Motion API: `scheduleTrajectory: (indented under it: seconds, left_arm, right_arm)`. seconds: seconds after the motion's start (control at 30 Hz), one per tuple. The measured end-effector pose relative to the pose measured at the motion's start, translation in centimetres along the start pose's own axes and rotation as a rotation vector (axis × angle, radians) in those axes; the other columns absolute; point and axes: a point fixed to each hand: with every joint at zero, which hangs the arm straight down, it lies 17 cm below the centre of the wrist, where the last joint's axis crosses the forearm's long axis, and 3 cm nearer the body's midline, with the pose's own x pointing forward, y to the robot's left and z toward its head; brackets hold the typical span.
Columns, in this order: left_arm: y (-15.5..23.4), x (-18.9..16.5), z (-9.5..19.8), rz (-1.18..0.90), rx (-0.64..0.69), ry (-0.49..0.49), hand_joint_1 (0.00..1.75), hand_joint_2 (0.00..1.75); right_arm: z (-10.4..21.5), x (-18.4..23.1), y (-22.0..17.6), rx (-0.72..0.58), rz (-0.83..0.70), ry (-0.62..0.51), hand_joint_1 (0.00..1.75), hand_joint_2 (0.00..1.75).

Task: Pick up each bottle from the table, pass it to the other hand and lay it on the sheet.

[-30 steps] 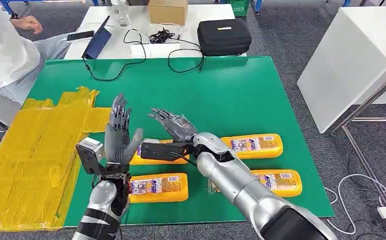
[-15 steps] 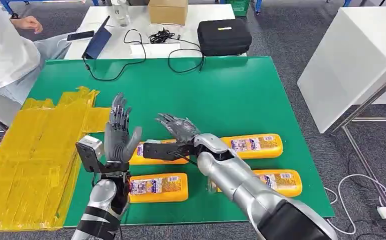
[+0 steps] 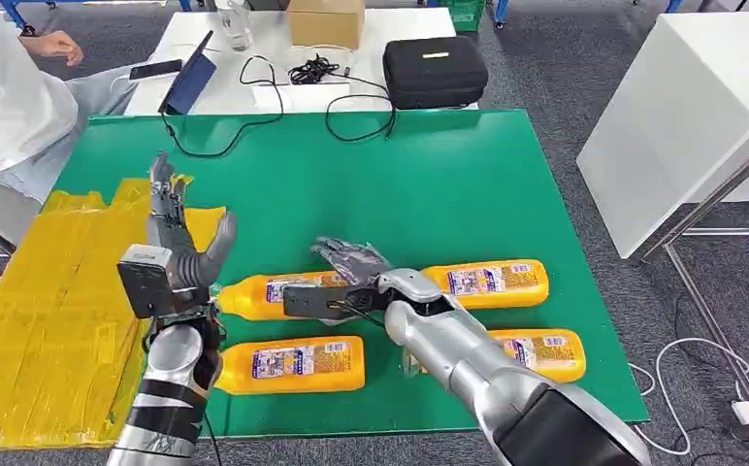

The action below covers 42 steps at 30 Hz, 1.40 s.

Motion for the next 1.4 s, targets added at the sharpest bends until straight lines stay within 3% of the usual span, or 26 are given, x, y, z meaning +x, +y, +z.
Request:
scheduleTrajectory:
  seconds: [0.4,0.73,1.1,1.17,1.27,1.33,1.4]
  left_arm:
    - [5.8,-1.0,-1.6,-0.102,0.096,-0.003,0.00,1.75]
    - [6.0,-1.1,-1.5,-0.099,0.092,-0.001,0.00,1.75]
    - [5.0,-0.9,-1.3,-0.077,0.080,0.001,0.00,1.75]
    - [4.6,-0.8,-1.2,-0.069,0.073,0.001,0.00,1.75]
    - [3.9,-0.7,-1.1,-0.059,0.061,-0.001,0.00,1.75]
    - [3.6,-0.6,-1.1,-0.052,0.053,-0.001,0.00,1.75]
    - [3.3,-0.5,-1.0,-0.046,0.051,-0.001,0.00,1.75]
  right_arm:
    - [0.2,-0.4,2.0,0.037,-0.006,0.015,0.00,1.75]
    - [0.5,-1.2,3.6,0.079,0.035,0.049,0.00,1.75]
    - [0.9,-3.8,4.6,0.098,0.152,0.164,0.00,1.75]
    - [1.1,-4.3,4.8,0.099,0.160,0.188,0.14,1.75]
    - [1.4,-5.4,5.1,0.097,0.177,0.230,1.31,1.75]
    - [1.5,-6.1,4.9,0.087,0.200,0.259,1.55,1.75]
    - [1.7,-6.8,4.7,0.077,0.223,0.285,1.62,1.75]
